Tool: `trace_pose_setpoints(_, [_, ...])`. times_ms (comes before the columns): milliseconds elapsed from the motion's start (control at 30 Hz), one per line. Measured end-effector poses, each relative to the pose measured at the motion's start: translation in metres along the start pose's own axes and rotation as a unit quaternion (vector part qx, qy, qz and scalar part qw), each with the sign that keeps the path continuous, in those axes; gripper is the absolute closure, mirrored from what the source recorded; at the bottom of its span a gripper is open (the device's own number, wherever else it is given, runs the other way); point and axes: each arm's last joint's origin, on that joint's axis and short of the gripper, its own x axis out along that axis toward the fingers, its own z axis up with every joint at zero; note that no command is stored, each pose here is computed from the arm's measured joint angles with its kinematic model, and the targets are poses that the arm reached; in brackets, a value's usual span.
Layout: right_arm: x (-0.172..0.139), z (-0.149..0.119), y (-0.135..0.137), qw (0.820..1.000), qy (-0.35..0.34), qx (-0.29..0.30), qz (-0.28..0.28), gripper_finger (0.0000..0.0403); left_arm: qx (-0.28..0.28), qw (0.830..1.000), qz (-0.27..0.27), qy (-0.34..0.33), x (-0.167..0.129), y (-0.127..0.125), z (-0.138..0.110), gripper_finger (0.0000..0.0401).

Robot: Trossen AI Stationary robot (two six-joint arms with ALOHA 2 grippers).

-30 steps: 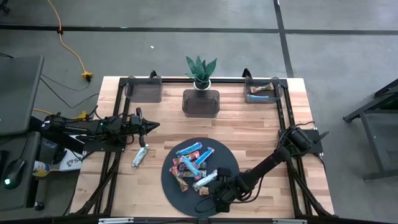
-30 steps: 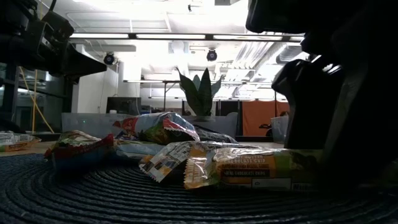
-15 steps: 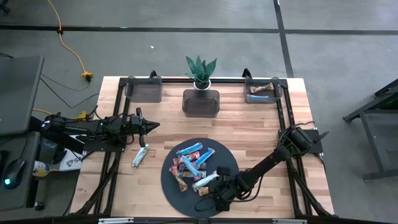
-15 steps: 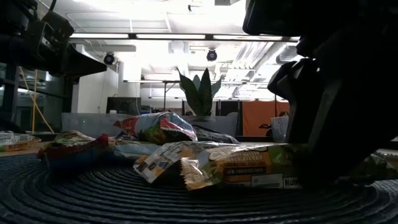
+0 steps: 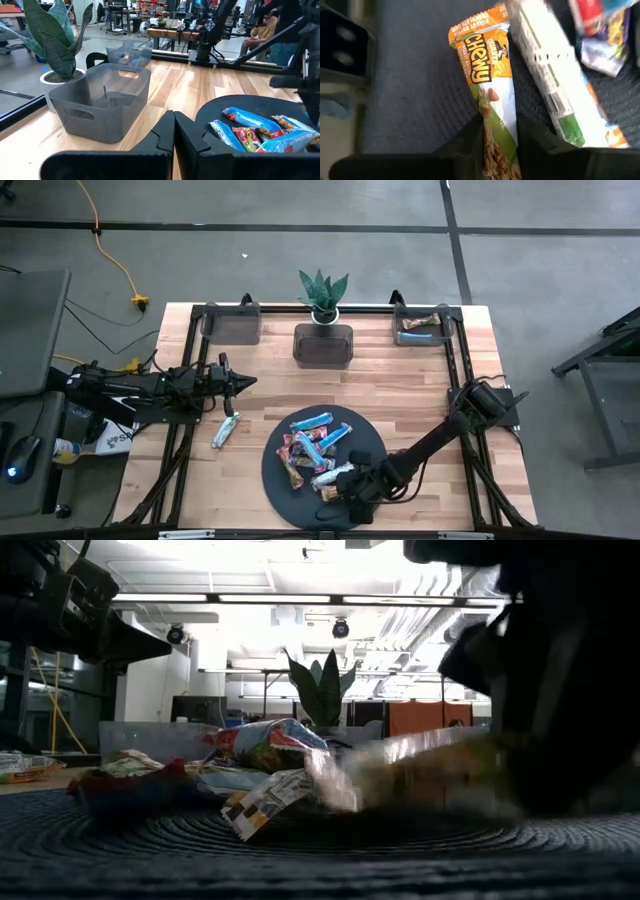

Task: Pick and place Granola Bars by type
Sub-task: Put the yellow granola bar into the right black bin

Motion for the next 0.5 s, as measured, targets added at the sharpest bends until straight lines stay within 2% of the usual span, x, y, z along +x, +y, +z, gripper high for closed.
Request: trace_pose_setpoints(500, [-0.055,0.040,-0.014,0.995,-0.093,0.012,0.035,0.0325,0.000,1.000,0.000,0.000,0.000,0.000,0.000,0.0400])
